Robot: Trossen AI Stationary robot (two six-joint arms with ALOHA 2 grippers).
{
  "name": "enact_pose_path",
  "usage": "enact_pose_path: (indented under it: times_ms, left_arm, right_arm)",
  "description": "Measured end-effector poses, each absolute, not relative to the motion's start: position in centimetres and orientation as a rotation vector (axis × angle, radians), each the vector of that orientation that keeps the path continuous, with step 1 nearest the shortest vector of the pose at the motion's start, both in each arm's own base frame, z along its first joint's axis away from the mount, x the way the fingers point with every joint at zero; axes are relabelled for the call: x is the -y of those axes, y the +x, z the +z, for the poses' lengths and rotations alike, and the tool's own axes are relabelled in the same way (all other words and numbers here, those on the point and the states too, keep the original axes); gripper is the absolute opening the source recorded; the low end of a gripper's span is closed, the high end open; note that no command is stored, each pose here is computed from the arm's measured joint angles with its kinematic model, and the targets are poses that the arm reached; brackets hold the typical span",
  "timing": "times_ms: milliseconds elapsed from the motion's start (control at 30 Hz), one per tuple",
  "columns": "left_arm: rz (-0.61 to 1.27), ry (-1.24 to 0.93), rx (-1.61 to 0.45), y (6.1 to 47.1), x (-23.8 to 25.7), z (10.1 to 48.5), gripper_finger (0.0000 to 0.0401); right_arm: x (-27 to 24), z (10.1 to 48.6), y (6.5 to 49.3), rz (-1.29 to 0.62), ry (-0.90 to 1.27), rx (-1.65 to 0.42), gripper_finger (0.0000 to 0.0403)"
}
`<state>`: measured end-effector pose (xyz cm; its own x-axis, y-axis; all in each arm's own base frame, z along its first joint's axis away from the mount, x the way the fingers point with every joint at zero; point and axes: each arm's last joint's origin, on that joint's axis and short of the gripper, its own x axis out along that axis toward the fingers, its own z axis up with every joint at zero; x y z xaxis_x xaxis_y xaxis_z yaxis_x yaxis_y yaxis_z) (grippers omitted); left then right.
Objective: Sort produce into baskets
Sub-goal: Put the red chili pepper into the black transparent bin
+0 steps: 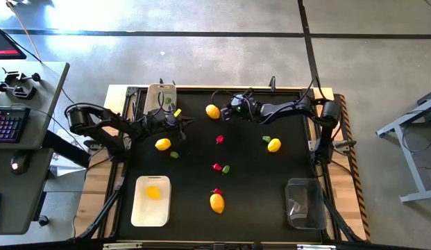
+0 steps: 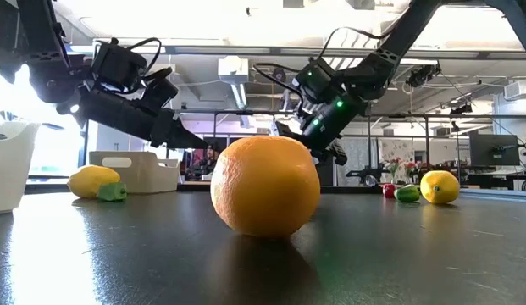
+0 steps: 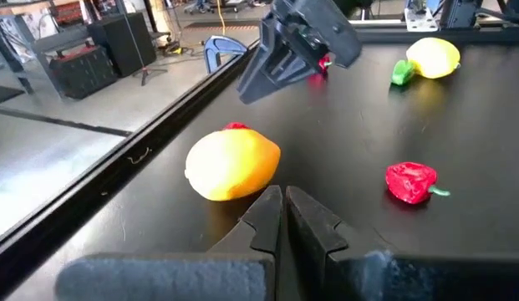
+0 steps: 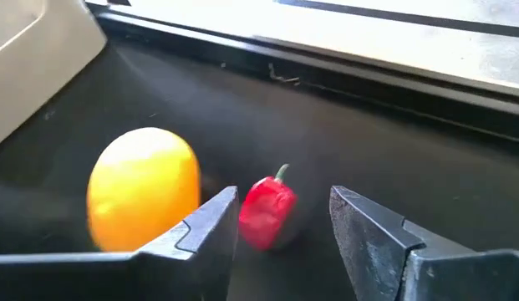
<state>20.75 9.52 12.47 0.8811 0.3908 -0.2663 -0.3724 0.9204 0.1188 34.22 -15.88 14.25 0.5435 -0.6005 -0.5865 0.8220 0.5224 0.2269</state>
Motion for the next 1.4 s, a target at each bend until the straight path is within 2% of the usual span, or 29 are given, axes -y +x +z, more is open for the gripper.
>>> enact_pose_path:
  times_ms: [133, 367, 533, 667, 800, 1133, 1400]
  left_arm:
    - [0.397, 0.06, -0.299, 20.7, -9.5, 12.4, 0.0007]
    - [0.397, 0.06, -0.301, 20.7, -9.5, 12.4, 0.0007]
    - [0.394, 0.056, -0.315, 20.7, -9.5, 12.2, 0.0007]
    - [0.393, 0.053, -0.329, 20.7, -9.5, 12.1, 0.0007]
    - [0.393, 0.052, -0.331, 20.7, -9.4, 12.1, 0.0007]
    - [0.392, 0.051, -0.335, 20.6, -9.4, 12.0, 0.0007]
    - [0.391, 0.049, -0.347, 20.6, -9.4, 11.9, 0.0007]
  right_arm:
    - [16.3, 14.9, 34.8, -0.895, 0.525, -0.505, 0.0179]
    - [17.4, 15.4, 37.5, -0.916, 0.487, -0.694, 0.0192]
    - [18.0, 14.5, 38.7, -0.937, 0.489, -0.812, 0.0201]
    - [18.2, 14.1, 39.0, -0.948, 0.502, -0.832, 0.0194]
    - [18.2, 13.8, 38.8, -0.965, 0.498, -0.856, 0.017]
    - [18.0, 13.7, 38.6, -0.92, 0.446, -0.914, 0.0069]
    - [16.7, 15.3, 38.0, -0.88, 0.341, -1.0, 0.0043]
